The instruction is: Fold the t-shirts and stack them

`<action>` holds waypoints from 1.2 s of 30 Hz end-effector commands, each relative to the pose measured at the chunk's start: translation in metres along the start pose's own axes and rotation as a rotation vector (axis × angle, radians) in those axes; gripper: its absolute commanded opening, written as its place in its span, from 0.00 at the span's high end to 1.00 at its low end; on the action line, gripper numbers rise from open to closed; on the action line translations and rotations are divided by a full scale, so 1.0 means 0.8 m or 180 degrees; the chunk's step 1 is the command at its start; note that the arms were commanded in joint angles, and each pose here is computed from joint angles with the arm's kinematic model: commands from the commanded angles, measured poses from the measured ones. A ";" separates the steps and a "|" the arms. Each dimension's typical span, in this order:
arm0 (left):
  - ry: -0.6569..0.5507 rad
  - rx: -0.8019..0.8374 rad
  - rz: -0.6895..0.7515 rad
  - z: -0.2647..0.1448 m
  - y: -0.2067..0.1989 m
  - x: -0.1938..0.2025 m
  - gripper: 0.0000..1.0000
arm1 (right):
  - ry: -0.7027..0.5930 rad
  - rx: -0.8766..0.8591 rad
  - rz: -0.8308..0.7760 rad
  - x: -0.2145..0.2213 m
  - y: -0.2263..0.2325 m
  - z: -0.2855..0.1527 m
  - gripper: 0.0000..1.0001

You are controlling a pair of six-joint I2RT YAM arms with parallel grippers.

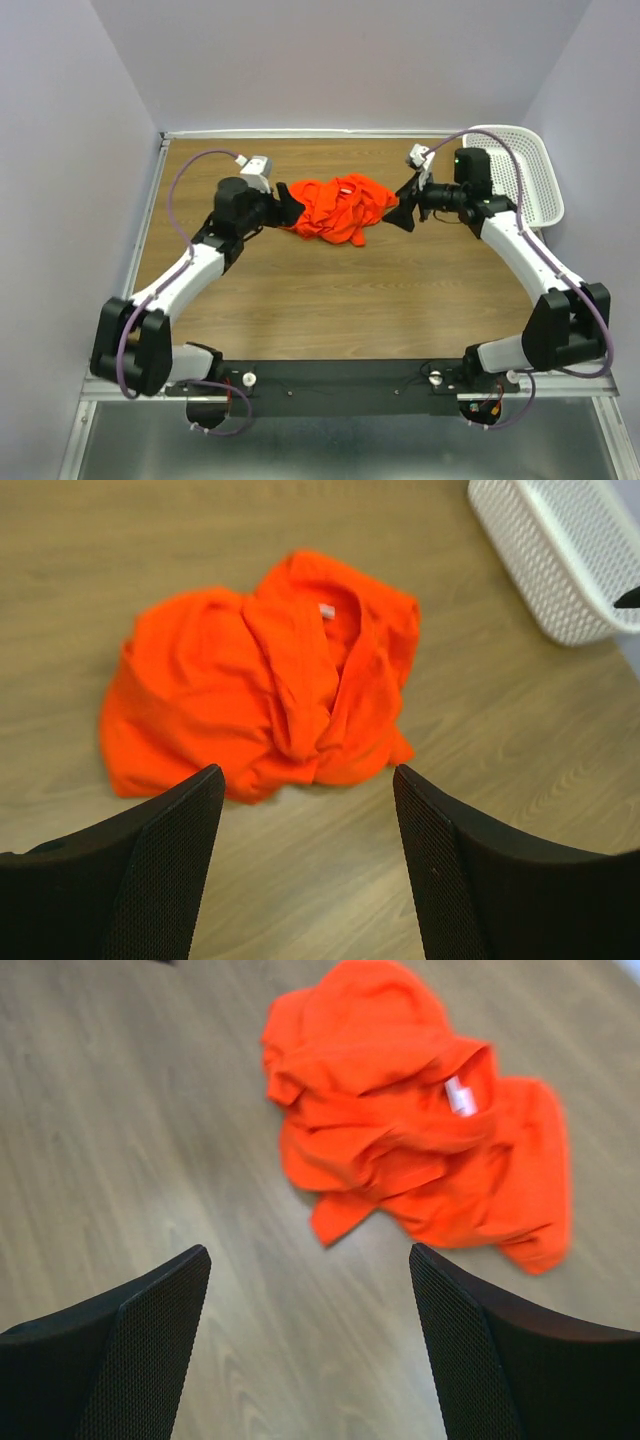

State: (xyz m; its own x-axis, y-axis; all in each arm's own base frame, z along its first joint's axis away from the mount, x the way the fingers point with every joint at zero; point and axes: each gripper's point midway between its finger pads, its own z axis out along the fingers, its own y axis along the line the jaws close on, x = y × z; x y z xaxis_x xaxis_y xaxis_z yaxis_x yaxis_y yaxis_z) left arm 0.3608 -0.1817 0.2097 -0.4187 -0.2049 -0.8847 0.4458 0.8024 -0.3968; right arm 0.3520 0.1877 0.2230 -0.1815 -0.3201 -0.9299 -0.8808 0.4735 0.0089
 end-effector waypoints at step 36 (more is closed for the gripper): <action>0.0418 -0.0231 0.0744 0.072 -0.057 -0.018 1.00 | 0.0754 0.0068 0.1560 0.113 -0.037 0.120 0.25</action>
State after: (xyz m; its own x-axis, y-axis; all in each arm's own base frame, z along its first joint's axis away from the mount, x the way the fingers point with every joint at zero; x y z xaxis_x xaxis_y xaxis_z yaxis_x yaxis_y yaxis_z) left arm 0.4003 -0.2433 0.2385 -0.3915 0.0644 -0.9179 0.4693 0.8720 -0.1390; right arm 0.3758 0.2066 0.1079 -0.6300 -0.2610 -0.7314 -0.7129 0.5679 0.4114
